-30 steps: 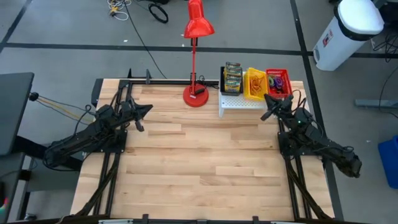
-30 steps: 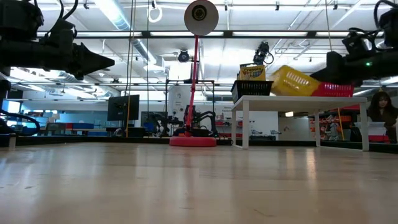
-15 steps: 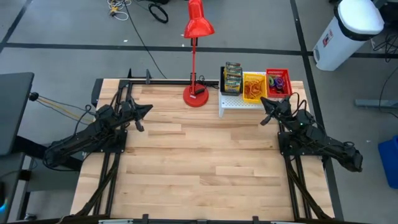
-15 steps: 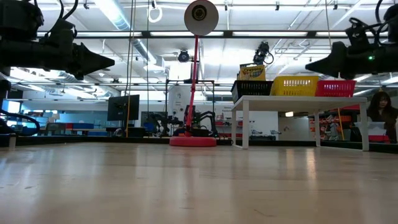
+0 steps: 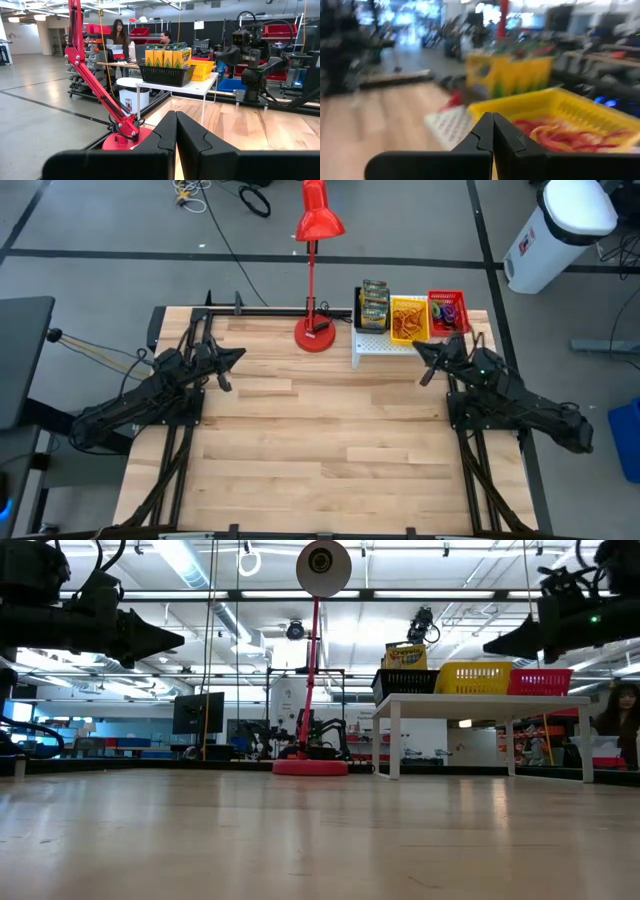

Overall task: Pick & Place Office Desk Supplies
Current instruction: Return to home position

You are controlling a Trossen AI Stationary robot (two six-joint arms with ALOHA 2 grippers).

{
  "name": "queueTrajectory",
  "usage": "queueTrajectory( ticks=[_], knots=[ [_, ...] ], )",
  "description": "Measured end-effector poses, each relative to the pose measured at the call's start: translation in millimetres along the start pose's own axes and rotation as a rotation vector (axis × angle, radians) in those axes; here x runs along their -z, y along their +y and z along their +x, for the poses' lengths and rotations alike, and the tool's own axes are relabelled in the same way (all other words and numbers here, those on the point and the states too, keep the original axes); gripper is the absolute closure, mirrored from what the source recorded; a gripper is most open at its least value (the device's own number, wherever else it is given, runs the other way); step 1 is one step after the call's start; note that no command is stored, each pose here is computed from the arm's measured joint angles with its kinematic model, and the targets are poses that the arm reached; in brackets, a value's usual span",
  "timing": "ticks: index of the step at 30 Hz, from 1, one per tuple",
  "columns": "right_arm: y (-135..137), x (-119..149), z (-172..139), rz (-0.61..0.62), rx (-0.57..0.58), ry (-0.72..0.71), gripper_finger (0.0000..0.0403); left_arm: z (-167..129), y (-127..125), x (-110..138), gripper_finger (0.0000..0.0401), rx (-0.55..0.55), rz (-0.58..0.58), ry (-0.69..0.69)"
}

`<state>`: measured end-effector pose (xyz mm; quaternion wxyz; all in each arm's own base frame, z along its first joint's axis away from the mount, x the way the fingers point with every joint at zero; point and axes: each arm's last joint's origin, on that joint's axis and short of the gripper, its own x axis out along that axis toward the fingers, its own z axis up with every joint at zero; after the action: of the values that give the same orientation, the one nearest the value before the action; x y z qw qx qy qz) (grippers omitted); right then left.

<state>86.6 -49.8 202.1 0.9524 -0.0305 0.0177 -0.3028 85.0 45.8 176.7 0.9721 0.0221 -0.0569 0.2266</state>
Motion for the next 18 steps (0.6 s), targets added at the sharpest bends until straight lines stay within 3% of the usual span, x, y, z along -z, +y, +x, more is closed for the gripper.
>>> queueTrajectory(
  ticks=[10,18],
  knots=[
    [7.2,-6.5,-1.0,-0.012,-0.262,-0.078,0.0400,0.0,0.0,0.0,0.0392,0.000,0.000,0.000],
    [2.1,-4.3,-2.3,0.039,-0.091,-0.049,0.0380,0.0,0.0,0.1,0.0392,0.000,0.000,0.000]
  ],
)
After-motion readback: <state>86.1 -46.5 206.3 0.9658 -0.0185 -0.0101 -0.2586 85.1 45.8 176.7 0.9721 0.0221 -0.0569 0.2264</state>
